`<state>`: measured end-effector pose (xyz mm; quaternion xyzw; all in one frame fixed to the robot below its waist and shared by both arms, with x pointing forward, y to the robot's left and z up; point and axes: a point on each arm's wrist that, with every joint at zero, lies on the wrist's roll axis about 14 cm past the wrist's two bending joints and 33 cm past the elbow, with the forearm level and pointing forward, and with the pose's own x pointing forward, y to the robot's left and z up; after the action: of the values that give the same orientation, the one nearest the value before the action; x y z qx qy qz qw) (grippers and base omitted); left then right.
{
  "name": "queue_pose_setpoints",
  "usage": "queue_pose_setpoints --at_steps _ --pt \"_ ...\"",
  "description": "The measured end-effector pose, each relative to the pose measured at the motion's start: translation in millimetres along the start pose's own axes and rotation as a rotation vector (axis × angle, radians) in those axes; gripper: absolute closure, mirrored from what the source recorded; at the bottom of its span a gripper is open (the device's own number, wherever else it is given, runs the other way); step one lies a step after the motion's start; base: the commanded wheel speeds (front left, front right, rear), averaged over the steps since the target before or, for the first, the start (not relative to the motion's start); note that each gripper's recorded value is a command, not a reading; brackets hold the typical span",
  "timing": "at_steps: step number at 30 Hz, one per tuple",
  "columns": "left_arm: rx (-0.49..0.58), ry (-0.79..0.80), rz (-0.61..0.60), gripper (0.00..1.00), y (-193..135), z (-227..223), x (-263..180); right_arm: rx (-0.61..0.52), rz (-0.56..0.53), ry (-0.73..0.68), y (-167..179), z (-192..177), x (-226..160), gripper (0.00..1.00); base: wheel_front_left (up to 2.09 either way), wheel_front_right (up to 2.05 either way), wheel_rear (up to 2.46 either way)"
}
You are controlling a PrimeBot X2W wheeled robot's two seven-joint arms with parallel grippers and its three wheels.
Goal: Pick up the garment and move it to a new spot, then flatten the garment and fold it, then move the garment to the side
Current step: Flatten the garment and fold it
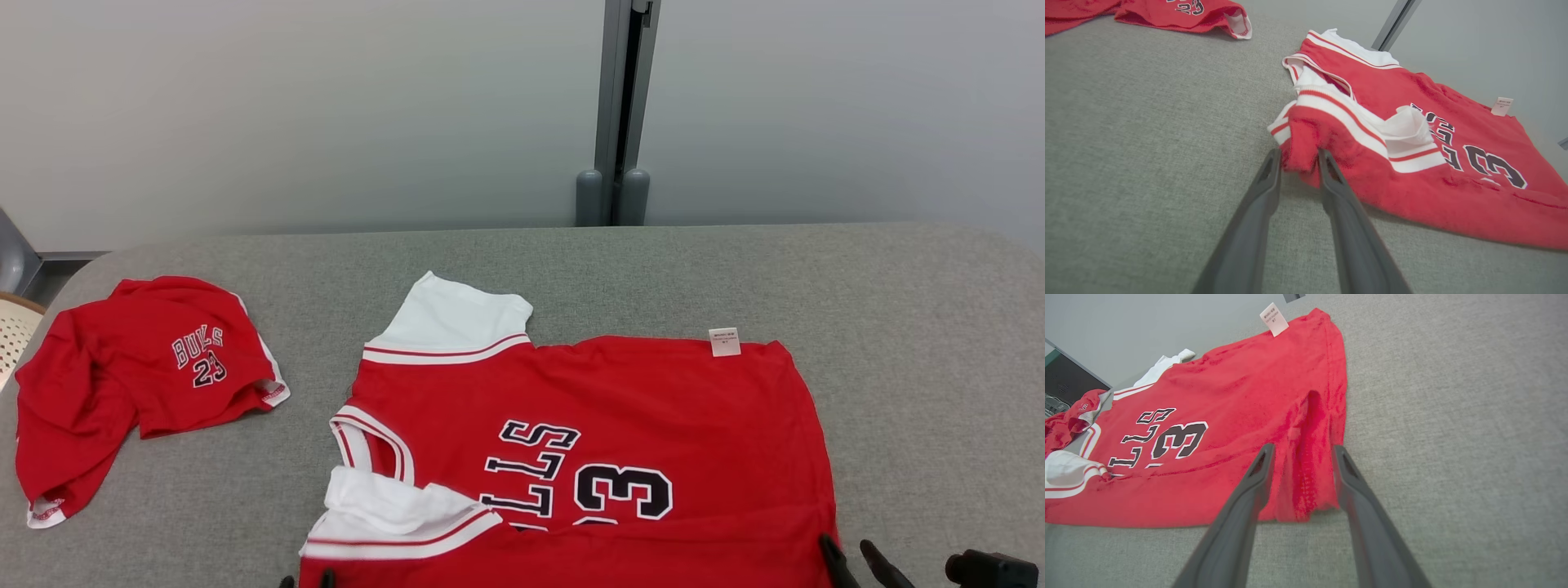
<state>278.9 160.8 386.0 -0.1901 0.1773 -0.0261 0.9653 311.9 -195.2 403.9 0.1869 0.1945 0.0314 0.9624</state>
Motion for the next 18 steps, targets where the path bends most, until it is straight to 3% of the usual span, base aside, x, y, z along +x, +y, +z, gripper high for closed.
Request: queue_pose_setpoints --at_steps 3,10,18 --pt "-0.007 -0.029 0.011 0.00 2.8 9.1 2.7 -0.005 -0.002 -0.051 2.0 12.1 0.3 0.00 0.00 0.00 0.00" --pt "0.090 -0.167 0.004 0.00 2.2 58.3 14.4 -0.079 0.012 -0.235 10.9 55.1 1.8 0.00 0.00 0.00 0.00" --pt "0.211 -0.369 -0.053 0.00 -23.5 125.3 25.1 -0.133 0.076 -0.404 41.3 93.9 8.2 0.00 0.00 0.00 0.00"
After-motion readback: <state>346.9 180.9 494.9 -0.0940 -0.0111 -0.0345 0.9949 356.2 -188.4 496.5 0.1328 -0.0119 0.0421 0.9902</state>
